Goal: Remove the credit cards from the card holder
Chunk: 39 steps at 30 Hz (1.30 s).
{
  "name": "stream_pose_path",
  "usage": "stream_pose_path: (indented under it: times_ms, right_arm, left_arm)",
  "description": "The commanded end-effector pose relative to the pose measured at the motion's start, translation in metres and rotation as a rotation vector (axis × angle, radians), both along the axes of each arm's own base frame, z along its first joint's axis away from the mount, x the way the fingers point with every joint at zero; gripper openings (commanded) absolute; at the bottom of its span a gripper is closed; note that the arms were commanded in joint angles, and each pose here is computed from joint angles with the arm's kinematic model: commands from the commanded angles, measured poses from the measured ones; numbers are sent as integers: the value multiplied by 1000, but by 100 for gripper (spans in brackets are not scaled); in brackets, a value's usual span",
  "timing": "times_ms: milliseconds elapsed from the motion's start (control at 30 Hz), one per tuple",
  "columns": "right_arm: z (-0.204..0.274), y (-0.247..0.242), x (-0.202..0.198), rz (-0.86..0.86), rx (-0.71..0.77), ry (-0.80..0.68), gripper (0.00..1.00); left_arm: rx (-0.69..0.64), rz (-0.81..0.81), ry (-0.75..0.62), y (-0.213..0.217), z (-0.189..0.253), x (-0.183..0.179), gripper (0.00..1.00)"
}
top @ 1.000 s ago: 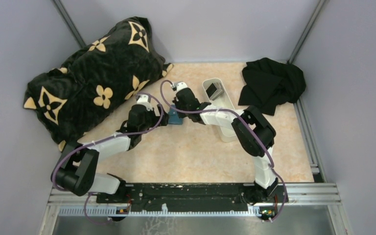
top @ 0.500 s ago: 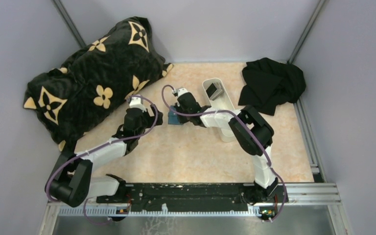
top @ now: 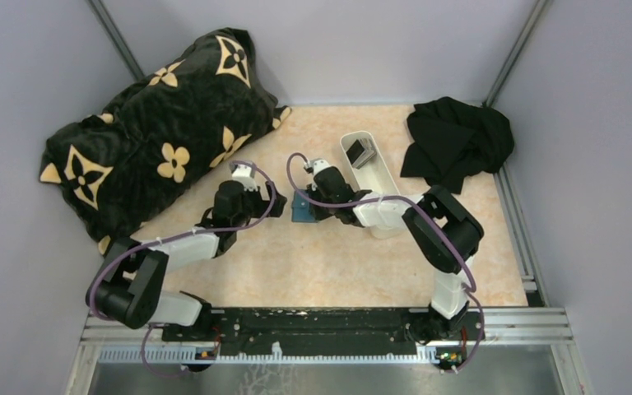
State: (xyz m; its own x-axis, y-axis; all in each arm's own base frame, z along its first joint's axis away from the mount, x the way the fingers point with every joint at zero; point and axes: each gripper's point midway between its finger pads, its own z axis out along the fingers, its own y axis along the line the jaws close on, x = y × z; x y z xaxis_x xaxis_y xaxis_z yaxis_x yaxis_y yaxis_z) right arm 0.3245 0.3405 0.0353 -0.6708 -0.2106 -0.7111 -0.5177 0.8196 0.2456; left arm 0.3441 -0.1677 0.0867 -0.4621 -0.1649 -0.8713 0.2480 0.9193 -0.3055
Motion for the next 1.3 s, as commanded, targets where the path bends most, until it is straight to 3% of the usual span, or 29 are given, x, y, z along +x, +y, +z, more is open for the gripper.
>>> stream_pose_path:
  times_ms: [0, 67, 200, 367, 633, 733, 767, 933, 1267]
  right_arm:
    - [-32, -38, -43, 21, -139, 146, 0]
    - [-17, -35, -40, 24, -109, 115, 0]
    - [16, -32, -26, 6, -65, 50, 21]
    - [37, -50, -2, -96, 39, 46, 32]
    - [31, -68, 30, -198, 29, 41, 25]
    - [32, -60, 35, -184, 50, 37, 23]
    - [31, -58, 37, -182, 53, 38, 23]
    - [35, -47, 45, -161, 75, 38, 23]
    - [52, -35, 46, -116, 128, 19, 23]
  left_arm:
    - [-39, -176, -64, -30, 18, 2, 99]
    - [-54, -213, -80, -37, 20, 0, 99]
    - [-70, -329, -133, -52, 26, -9, 99]
    - [-94, -543, -214, -75, 35, -30, 99]
    - [-80, -736, -314, -96, 33, -51, 98]
    - [-37, -772, -345, -103, 28, -58, 76]
    - [-31, -767, -350, -105, 27, -58, 74]
    - [24, -814, -405, -117, 14, -65, 86]
    - [4, -684, -401, -116, -21, -38, 86]
